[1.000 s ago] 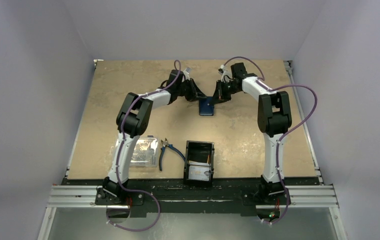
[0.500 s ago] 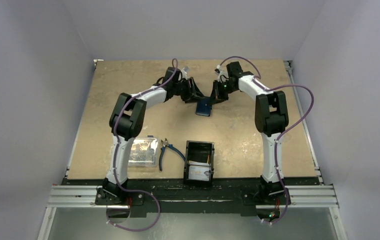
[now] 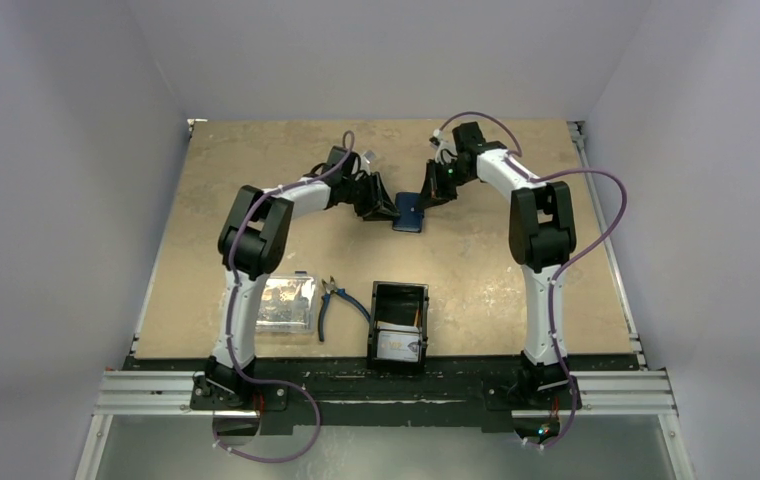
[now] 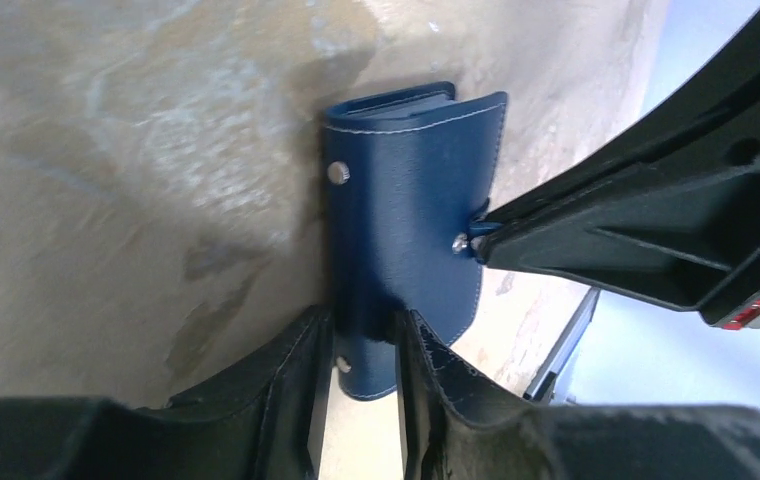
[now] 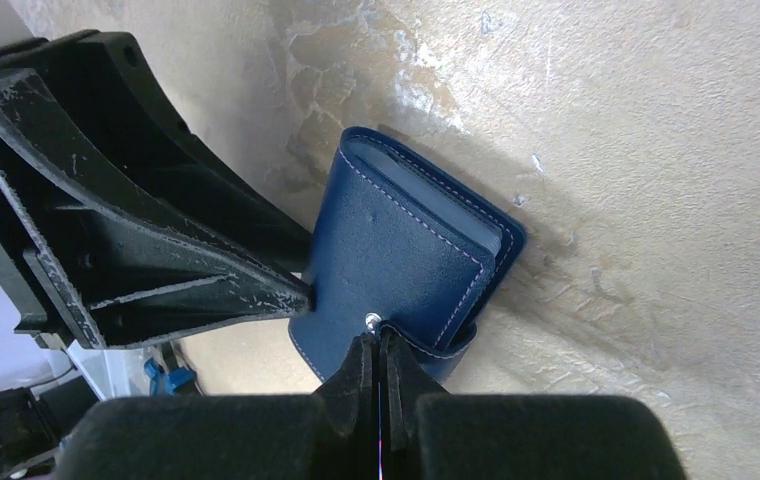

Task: Put the credit cards into the card holder
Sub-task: Close the card holder at the center of the board.

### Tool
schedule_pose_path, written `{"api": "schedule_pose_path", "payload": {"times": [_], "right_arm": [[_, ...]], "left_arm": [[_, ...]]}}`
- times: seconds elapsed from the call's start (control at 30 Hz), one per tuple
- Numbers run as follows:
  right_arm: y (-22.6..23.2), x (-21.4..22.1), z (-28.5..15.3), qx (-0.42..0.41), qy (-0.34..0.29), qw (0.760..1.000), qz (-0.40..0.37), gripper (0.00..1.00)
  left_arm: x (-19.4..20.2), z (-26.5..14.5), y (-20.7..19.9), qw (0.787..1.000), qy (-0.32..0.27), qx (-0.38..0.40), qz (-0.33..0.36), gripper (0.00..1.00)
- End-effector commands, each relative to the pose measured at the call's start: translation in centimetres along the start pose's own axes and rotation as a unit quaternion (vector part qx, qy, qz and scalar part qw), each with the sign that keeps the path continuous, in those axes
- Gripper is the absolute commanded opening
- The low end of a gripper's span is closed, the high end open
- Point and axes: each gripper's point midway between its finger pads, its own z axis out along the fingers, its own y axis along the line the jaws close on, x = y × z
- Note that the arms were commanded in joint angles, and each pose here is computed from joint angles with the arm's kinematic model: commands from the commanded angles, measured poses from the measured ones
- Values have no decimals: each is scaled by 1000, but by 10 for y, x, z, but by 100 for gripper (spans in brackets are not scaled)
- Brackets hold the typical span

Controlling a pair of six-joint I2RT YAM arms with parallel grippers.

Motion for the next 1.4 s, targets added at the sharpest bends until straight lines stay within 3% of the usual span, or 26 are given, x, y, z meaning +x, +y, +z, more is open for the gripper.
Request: {"api": "schedule_pose_path", "payload": {"times": [0.0, 0.3, 1.0, 1.37], "right_arm": [[-18, 3, 14, 43, 6, 999, -13, 0], [-7, 4, 17, 74, 5, 997, -32, 0], [39, 18, 42, 90, 17, 987, -129, 0], [26, 43, 67, 203, 55, 970, -124, 0]], "left_arm": [[15, 27, -9, 999, 27, 7, 21, 29], [19, 37, -12, 999, 27, 3, 25, 15], [11, 48, -20, 999, 36, 11, 32, 10], [9, 47, -22, 998, 41, 10, 40, 8]]}}
